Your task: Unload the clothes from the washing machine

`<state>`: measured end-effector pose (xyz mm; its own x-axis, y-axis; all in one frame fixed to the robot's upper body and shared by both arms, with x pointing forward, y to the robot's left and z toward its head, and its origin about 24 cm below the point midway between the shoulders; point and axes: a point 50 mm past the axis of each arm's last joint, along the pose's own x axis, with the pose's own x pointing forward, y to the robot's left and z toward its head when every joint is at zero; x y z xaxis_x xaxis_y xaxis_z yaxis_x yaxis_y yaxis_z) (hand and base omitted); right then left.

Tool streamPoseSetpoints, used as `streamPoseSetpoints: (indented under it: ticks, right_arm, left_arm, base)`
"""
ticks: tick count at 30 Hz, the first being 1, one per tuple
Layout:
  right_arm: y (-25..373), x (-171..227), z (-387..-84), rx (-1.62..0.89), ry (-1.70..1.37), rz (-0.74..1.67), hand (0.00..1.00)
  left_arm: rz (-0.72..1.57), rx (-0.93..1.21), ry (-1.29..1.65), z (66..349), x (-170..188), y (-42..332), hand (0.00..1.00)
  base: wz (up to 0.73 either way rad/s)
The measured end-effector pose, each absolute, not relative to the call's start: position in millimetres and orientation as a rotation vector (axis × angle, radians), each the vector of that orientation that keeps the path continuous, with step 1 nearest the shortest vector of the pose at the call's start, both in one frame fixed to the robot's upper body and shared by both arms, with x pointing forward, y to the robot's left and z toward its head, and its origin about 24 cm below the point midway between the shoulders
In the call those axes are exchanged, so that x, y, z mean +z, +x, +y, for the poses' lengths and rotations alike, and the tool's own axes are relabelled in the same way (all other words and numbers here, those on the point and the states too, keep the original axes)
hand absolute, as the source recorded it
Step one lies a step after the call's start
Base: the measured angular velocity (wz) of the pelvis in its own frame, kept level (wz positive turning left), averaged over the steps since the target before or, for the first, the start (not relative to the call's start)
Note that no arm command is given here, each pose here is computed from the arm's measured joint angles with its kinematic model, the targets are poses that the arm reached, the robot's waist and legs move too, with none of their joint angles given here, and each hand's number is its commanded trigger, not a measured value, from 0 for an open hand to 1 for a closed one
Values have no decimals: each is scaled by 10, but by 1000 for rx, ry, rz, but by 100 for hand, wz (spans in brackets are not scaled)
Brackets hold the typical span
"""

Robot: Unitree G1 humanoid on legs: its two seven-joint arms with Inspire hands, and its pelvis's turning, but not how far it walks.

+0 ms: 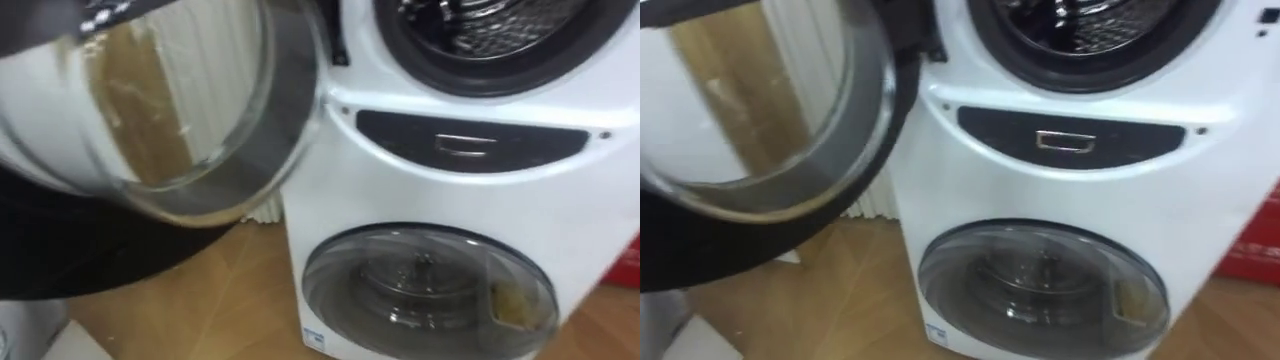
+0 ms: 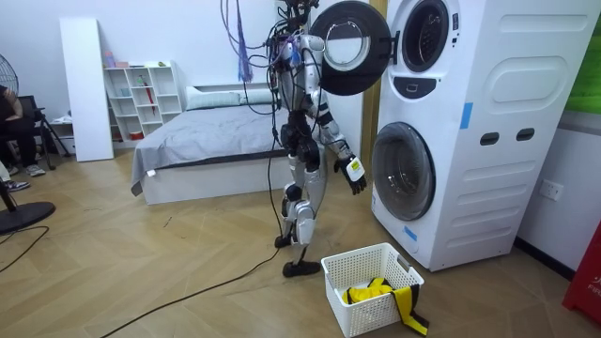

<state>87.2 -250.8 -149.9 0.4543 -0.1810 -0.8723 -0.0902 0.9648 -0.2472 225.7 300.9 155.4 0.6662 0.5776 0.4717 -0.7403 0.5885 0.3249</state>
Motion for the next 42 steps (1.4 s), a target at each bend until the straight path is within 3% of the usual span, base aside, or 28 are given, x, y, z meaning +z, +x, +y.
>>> streamPoseSetpoints:
  ticks: [3, 10, 16, 21, 30, 42]
  right_arm:
    - [934, -1491, -2487, -20, -287, 1091, 0]
    - [1122, -1515, -2298, 82, -304, 1059, 0]
    - [1172, -1519, -2208, 128, -320, 1046, 0]
    - [1195, -1537, -2104, 160, -322, 1044, 0]
    - [1242, -1536, -2046, 191, -332, 1036, 0]
    - [1365, -1506, -1930, 215, -309, 988, 0]
  left_arm:
    - [-534, 700, 543, 2690, 1861, 2080, 0]
    - [-696, 311, 475, 1873, 1842, 2112, 0]
    - [-672, 86, 428, 1512, 1700, 2160, 0]
    - [-561, -234, 388, 1021, 1389, 2164, 0]
    - [-446, -543, 395, 608, 1054, 2030, 0]
    - [-330, -748, 416, 310, 710, 1892, 0]
  base:
    - [26]
    - [3]
    - [-29]
    - [-12]
    - [-21]
    - [-7]
